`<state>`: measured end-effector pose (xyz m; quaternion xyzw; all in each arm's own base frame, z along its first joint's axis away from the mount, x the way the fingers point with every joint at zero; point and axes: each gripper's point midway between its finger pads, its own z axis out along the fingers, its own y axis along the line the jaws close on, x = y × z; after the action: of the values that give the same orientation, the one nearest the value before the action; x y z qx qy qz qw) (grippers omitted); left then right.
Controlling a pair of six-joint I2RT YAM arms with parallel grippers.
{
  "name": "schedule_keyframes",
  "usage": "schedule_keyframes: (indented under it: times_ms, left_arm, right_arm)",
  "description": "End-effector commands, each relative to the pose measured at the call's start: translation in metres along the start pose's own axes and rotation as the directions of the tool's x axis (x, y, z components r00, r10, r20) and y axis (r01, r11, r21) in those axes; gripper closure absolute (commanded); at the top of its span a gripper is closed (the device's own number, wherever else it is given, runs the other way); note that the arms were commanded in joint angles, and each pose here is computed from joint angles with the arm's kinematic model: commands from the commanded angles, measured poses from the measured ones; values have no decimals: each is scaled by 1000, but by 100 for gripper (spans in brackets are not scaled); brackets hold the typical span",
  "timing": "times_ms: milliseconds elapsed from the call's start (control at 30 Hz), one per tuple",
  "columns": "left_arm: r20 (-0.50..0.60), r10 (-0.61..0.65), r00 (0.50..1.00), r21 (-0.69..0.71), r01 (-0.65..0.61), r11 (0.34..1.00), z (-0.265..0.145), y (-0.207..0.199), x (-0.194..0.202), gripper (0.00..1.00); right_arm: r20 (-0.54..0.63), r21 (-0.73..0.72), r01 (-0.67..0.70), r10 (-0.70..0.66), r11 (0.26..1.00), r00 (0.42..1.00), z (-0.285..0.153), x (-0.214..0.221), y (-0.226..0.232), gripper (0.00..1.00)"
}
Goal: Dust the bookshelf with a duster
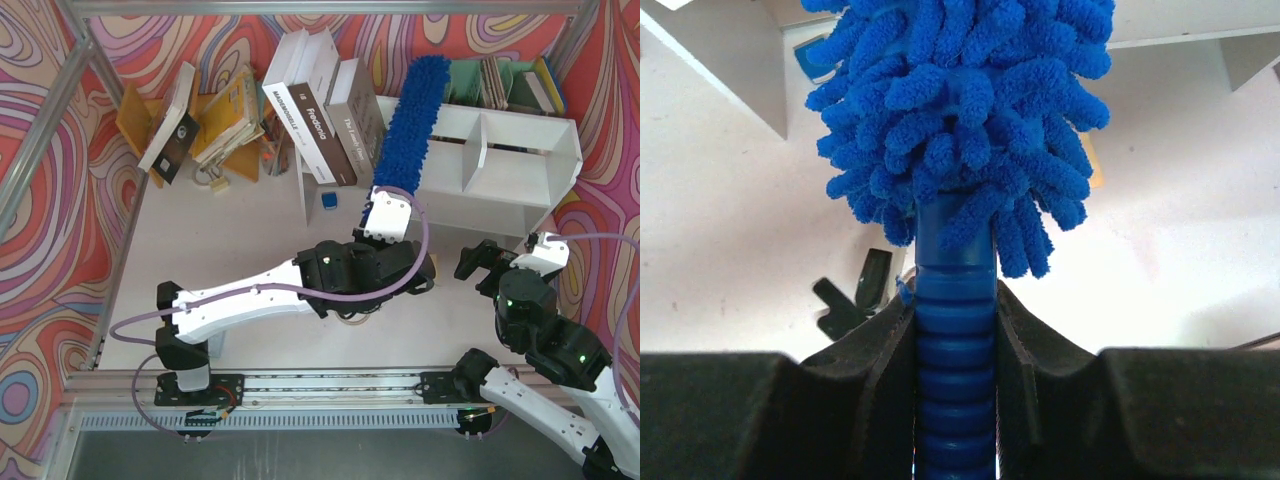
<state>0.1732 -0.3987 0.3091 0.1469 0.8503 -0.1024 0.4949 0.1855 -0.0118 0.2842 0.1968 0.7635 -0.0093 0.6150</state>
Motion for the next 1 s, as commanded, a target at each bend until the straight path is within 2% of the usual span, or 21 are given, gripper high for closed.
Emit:
schedule_keyframes:
  times_ms: [0,200,567,667,800,900,967]
  left_arm:
    - [-12,18,1000,-63,-19,998,-10,29,-12,100]
    - [-61,42,997,-77,-47,996,-11,38,-7,100]
    - [-119,102,988,74,-93,993,-4,-7,-9,100]
    - [-103,121,987,140,-106,984,-7,-23,-16,100]
    - [-43,213,976,274,-193,942,-21,-54,-22,100]
    - [3,272,962,327,-258,909,-33,-63,-25,100]
    - [6,274,962,357,-257,898,-41,-62,-28,100]
  right_arm:
    - [10,29,9,-9,1000,1000,0,0,-7,1]
    - [8,29,11,-11,1000,1000,1,1,-6,1]
    - [12,35,2,-3,999,1000,0,0,-8,1]
    - [13,39,0,-1,999,1000,-1,0,-10,1]
    - [19,44,-9,9,999,1000,-2,-2,-12,1]
    - [24,48,-17,16,999,1000,-3,-2,-14,1]
    - [26,50,-19,17,999,1000,-3,-3,-14,1]
